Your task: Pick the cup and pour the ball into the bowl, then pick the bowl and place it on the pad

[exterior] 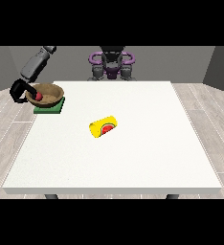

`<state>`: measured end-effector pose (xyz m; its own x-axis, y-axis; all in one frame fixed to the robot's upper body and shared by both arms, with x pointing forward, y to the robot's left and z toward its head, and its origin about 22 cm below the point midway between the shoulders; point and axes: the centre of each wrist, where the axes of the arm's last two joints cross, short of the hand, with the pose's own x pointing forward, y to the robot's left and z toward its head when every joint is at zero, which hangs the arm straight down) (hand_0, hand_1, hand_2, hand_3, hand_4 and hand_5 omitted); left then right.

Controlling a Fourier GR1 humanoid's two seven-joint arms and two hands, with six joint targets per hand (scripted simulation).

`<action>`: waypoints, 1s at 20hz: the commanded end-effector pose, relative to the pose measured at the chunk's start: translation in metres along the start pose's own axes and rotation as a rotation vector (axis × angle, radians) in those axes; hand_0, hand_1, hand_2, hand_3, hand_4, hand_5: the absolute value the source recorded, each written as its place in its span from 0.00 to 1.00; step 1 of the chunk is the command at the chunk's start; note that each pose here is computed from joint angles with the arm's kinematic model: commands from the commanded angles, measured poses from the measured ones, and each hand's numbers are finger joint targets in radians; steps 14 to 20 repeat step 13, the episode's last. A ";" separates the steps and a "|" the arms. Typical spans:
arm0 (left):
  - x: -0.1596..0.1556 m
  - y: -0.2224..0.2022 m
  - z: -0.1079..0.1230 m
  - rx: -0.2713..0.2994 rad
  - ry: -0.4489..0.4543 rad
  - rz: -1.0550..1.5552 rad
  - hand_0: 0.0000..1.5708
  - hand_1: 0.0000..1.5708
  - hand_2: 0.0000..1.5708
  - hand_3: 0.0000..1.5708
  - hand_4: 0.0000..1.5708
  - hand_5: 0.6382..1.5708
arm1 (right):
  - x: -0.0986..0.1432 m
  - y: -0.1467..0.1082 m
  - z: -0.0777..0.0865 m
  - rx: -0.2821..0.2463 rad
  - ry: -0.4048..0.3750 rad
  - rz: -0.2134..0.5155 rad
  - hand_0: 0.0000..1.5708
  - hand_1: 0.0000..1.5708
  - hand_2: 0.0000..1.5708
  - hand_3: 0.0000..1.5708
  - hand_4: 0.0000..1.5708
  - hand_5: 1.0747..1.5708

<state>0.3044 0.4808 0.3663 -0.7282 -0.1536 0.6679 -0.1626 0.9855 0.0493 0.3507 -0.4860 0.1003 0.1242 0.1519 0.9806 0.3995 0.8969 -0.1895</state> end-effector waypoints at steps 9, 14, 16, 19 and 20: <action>0.005 -0.001 0.005 0.017 -0.017 0.012 0.00 0.00 0.00 0.00 0.00 0.94 | 0.044 -0.036 -0.004 -0.050 -0.063 -0.066 0.27 0.27 0.30 0.37 0.00 0.86; -0.014 0.006 0.013 0.010 0.082 -0.004 0.00 0.00 0.00 0.00 0.00 0.94 | 0.074 -0.057 -0.002 -0.019 -0.021 -0.048 0.09 0.09 0.18 0.24 0.00 0.79; -0.014 0.006 0.013 0.010 0.082 -0.004 0.00 0.00 0.00 0.00 0.00 0.94 | 0.074 -0.057 -0.002 -0.019 -0.021 -0.048 0.09 0.09 0.18 0.24 0.00 0.79; -0.014 0.006 0.013 0.010 0.082 -0.004 0.00 0.00 0.00 0.00 0.00 0.94 | 0.074 -0.057 -0.002 -0.019 -0.021 -0.048 0.09 0.09 0.18 0.24 0.00 0.79; -0.014 0.006 0.013 0.010 0.082 -0.004 0.00 0.00 0.00 0.00 0.00 0.94 | 0.074 -0.057 -0.002 -0.019 -0.021 -0.048 0.09 0.09 0.18 0.24 0.00 0.79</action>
